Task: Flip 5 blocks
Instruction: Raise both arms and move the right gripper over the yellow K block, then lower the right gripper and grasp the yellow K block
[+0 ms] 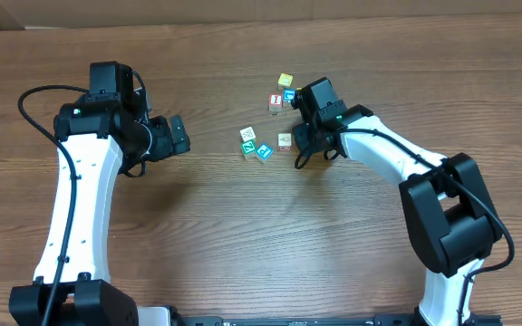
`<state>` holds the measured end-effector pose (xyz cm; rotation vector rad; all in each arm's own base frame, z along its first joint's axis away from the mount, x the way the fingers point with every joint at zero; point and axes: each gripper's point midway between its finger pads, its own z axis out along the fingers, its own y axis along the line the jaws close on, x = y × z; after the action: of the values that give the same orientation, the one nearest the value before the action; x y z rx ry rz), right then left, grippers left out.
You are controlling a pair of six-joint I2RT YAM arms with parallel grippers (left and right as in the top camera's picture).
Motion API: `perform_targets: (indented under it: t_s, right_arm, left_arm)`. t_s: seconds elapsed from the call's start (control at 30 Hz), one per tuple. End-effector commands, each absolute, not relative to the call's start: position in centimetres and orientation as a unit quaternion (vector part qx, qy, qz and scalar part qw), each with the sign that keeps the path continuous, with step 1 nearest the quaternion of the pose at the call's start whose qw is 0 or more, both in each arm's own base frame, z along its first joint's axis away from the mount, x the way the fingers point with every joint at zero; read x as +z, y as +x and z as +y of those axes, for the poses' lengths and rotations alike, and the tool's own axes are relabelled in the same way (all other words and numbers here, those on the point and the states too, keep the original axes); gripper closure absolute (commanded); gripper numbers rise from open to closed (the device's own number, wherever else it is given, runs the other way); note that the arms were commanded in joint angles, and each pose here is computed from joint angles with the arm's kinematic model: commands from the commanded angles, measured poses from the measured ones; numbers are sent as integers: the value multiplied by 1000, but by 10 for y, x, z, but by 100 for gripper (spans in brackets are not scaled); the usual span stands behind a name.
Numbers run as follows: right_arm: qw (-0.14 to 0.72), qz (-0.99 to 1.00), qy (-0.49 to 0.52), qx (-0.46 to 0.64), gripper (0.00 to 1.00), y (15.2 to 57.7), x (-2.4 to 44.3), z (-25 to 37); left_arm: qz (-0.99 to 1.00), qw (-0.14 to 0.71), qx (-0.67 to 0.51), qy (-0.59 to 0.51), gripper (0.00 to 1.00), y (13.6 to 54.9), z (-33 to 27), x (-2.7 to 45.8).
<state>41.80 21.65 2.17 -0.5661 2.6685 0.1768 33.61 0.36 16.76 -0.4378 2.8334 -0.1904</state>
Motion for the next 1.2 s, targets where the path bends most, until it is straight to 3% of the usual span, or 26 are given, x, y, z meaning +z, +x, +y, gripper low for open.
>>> perform_targets:
  t_s: [0.0, 0.23, 0.4, 0.73, 1.17]
  right_arm:
    - [207, 953, -210, 68, 55, 424, 22, 222]
    - [212, 952, -209, 69, 64, 426, 22, 223]
    - [209, 953, -209, 66, 64, 424, 25, 222]
    - [222, 956, -175, 79, 71, 407, 85, 214]
    - [41, 990, -41, 128, 73, 326, 70, 207]
  left_arm:
    - [976, 141, -63, -154, 0, 342, 3, 171]
    - [976, 141, -63, -154, 0, 342, 3, 171]
    - [976, 141, -63, -154, 0, 342, 3, 171]
    - [976, 141, -63, -154, 0, 342, 3, 171]
    - [976, 141, -63, -154, 0, 342, 3, 171]
